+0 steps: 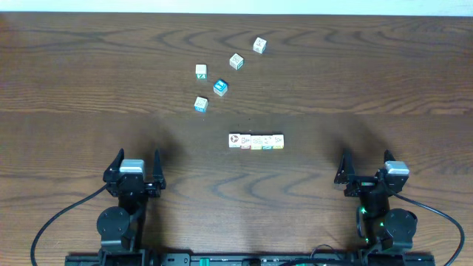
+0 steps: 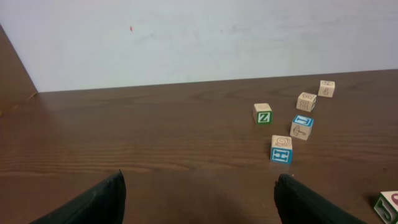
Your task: Lift 5 blocks
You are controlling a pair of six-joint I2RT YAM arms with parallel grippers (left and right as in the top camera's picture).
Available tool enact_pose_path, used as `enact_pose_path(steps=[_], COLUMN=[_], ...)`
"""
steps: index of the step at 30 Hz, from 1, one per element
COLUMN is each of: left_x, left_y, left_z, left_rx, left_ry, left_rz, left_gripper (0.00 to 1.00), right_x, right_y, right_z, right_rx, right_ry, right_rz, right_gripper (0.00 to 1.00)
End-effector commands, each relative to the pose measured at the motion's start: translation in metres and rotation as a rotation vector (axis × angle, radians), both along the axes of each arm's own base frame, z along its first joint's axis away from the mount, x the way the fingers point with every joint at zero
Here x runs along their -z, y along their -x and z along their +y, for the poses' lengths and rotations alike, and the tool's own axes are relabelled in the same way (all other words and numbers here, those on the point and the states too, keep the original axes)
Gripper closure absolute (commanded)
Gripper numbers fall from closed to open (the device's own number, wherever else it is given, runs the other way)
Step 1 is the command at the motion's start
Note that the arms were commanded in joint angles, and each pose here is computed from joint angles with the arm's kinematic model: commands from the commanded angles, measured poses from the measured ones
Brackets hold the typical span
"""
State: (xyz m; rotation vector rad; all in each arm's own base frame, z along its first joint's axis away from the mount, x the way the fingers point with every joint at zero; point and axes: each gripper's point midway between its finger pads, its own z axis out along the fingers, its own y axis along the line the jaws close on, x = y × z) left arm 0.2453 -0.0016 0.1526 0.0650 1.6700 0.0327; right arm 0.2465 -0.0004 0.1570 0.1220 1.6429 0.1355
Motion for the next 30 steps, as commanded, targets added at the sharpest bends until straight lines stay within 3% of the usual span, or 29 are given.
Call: enact_pose_path(steps=[1,30], left_x=[0.0146,0.0146], left_y=[0.0012,0.0012], left_z=[-0.0012,-0.0012], left_rx=[0.008,0.008], left_ry=[0.004,0.004], left_rz=[0.049,0.049], left_gripper=[0.23,0.23], right_x=[0.0009,0.0017], right_y=[0.0004,-0.0001], right_z=[-0.0003,0.0018], right_rx=[0.000,-0.008], right_ry=[0.010,0.010], right_rz=[0.001,0.006], right_gripper=[0.01,0.01])
